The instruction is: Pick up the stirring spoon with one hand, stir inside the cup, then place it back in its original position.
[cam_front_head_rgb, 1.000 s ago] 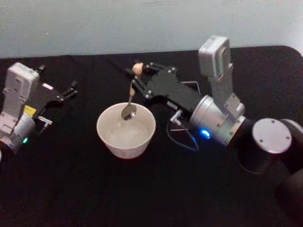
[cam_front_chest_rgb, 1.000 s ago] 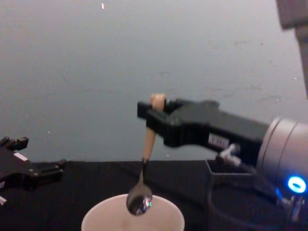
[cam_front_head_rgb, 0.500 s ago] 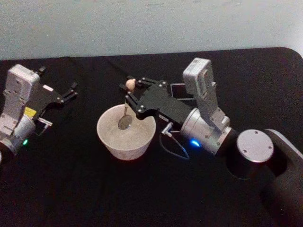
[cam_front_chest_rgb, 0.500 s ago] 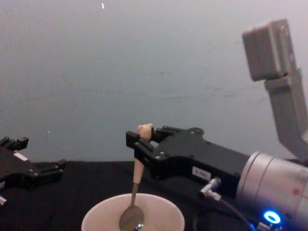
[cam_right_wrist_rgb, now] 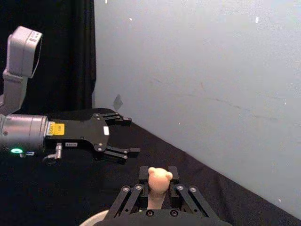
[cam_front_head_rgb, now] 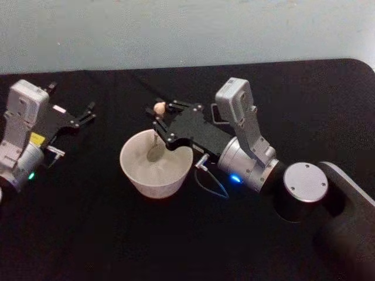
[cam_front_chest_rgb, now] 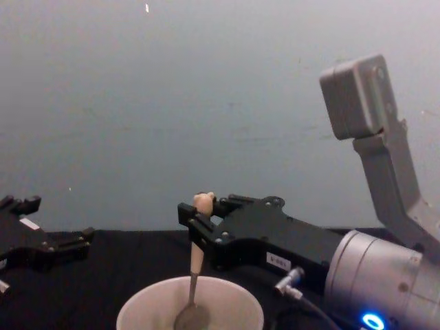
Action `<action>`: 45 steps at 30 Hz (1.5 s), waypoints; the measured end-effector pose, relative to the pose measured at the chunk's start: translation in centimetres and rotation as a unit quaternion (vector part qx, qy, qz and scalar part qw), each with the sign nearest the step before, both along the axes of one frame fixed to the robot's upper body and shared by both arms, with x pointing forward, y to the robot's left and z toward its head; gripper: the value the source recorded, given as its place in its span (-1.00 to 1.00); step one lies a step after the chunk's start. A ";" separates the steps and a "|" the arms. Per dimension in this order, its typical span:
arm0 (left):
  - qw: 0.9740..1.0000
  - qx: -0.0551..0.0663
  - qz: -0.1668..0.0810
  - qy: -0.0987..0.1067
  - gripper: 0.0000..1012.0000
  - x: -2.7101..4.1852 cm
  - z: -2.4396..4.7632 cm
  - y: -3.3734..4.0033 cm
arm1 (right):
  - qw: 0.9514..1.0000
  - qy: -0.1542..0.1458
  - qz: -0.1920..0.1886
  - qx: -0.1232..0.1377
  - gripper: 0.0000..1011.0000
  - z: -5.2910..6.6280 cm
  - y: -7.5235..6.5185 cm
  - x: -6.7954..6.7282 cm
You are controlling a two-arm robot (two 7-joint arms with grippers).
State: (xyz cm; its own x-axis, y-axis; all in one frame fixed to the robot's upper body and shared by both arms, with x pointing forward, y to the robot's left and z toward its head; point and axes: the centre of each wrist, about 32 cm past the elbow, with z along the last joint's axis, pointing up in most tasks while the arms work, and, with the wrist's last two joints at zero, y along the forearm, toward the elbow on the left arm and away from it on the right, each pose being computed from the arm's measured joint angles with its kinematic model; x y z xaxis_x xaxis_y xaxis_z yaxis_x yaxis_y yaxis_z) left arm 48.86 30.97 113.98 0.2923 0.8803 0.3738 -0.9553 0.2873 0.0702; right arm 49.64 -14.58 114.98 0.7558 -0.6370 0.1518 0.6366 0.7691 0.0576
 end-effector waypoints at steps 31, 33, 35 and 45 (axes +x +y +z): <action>1.000 0.000 0.000 0.000 0.98 0.00 0.00 0.00 | 1.000 0.010 0.022 0.006 -0.55 0.9 -3.4 -2.9; 1.000 0.000 0.000 0.000 0.98 0.00 0.00 0.00 | 0.999 0.012 0.031 0.007 -0.55 0.9 -3.3 -3.3; 1.000 0.000 0.000 0.000 0.98 0.00 0.00 0.00 | 0.999 0.012 0.039 0.007 -0.55 0.9 -3.1 -3.6; 1.000 0.000 0.000 0.000 0.98 0.00 0.00 0.00 | 0.999 0.013 0.051 0.005 -0.55 0.6 -1.3 -3.6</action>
State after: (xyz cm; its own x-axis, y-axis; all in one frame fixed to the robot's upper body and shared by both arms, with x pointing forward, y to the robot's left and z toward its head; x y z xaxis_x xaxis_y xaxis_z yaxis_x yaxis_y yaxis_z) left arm 48.86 30.97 113.98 0.2923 0.8803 0.3737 -0.9553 0.2873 0.0703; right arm 46.04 -15.92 115.55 0.8202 -0.5582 0.1251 0.5567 0.8292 0.0506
